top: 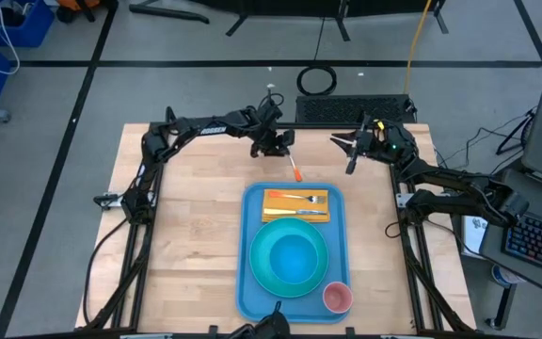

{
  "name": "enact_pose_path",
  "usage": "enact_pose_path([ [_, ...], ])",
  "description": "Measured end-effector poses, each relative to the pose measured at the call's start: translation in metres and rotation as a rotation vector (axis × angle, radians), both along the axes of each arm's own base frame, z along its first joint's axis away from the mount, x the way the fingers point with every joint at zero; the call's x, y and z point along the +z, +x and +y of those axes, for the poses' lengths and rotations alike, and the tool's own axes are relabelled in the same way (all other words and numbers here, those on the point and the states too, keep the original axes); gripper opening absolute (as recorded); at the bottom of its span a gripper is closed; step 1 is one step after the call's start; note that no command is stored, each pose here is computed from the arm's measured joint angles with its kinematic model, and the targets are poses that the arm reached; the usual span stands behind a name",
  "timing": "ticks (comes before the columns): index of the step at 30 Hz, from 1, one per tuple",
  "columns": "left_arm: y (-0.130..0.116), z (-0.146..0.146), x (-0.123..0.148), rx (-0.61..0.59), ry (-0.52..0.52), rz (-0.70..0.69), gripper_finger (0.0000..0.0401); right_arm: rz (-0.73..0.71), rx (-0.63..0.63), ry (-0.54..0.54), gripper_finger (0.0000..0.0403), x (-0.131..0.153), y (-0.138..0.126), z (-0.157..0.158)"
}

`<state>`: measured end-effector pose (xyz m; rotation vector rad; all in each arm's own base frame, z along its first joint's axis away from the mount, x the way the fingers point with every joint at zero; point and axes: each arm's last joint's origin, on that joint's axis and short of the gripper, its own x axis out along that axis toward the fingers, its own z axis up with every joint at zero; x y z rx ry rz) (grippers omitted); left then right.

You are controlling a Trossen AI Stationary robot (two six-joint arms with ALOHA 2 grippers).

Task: Set up tray
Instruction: Adjust the blue serving tray

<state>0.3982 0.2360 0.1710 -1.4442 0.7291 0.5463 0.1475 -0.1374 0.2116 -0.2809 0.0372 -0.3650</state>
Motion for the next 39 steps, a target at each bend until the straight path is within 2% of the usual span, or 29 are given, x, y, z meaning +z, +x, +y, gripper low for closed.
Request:
enact_pose_path([
  [2, 0.004, 0.001, 0.005, -0.008, 0.011, -0.028, 0.0089, 0.001, 0.0, -0.001, 0.0045, 0.0, 0.0, 0.0],
  [5, 0.006, 0.001, 0.005, -0.027, 0.012, 0.001, 0.0066, 0.001, 0.0, -0.001, 0.0045, 0.0, 0.0, 0.0],
  [9, 0.011, 0.002, 0.001, -0.055, 0.017, 0.038, 0.006, 0.002, 0.0, 0.001, 0.0045, 0.0, 0.0, 0.0],
  [20, 0.023, 0.006, 0.009, -0.096, 0.045, 0.006, 0.0119, 0.006, 0.0, 0.005, 0.0045, -0.001, 0.0, 0.0],
  [30, 0.024, 0.006, 0.011, -0.104, 0.044, -0.011, 0.0131, 0.006, 0.0, 0.006, 0.0045, -0.001, 0.0, 0.0],
  [36, 0.023, 0.002, 0.011, -0.234, 0.016, -0.061, 0.0131, 0.022, 0.001, 0.02, 0.0045, -0.003, 0.0, 0.0],
  [39, 0.019, -0.003, 0.02, -0.344, 0.02, -0.102, 0.0125, 0.038, 0.0, 0.025, 0.0045, -0.005, 0.0, 0.0],
])
